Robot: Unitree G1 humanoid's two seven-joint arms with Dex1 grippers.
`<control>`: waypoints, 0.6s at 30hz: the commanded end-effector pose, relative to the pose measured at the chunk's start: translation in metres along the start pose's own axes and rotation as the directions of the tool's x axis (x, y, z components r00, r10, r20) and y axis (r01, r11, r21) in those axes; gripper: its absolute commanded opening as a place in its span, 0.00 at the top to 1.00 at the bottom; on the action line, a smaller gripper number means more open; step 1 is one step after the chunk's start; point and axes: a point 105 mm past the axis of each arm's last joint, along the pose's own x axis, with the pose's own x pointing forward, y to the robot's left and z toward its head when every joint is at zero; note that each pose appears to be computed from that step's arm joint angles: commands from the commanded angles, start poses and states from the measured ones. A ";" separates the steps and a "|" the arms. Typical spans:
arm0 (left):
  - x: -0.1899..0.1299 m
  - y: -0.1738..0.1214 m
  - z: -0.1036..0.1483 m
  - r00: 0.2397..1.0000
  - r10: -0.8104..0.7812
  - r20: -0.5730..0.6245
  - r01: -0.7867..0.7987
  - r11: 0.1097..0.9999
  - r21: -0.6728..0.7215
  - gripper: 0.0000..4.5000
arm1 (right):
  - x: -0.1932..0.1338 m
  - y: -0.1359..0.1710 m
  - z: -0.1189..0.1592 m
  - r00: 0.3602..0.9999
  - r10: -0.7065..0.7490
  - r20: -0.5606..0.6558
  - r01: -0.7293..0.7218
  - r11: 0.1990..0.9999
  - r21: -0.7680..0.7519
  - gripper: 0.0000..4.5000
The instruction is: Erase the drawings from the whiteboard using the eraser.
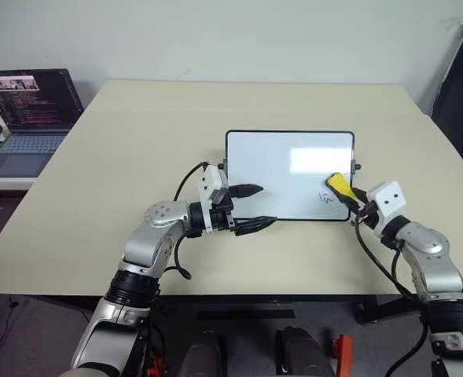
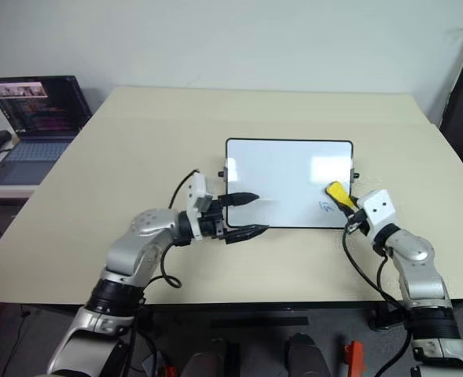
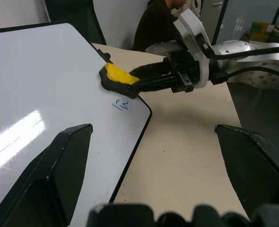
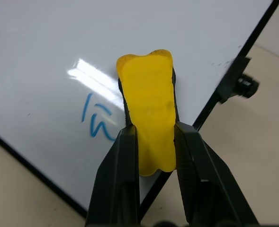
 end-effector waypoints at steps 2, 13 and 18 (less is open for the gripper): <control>0.000 0.000 0.009 1.000 -0.002 0.018 0.001 0.999 0.033 0.00 | 0.000 0.050 -0.022 0.974 0.202 -0.103 -0.199 0.979 0.042 0.85; 0.002 0.002 0.009 1.000 -0.005 0.024 0.004 0.999 0.036 0.00 | 0.000 0.000 0.008 0.999 0.037 -0.039 -0.037 0.999 0.004 0.85; 0.003 0.001 0.009 1.000 -0.005 0.023 0.004 0.999 0.036 0.00 | -0.003 -0.043 0.009 0.989 -0.127 -0.070 0.121 0.989 -0.079 0.85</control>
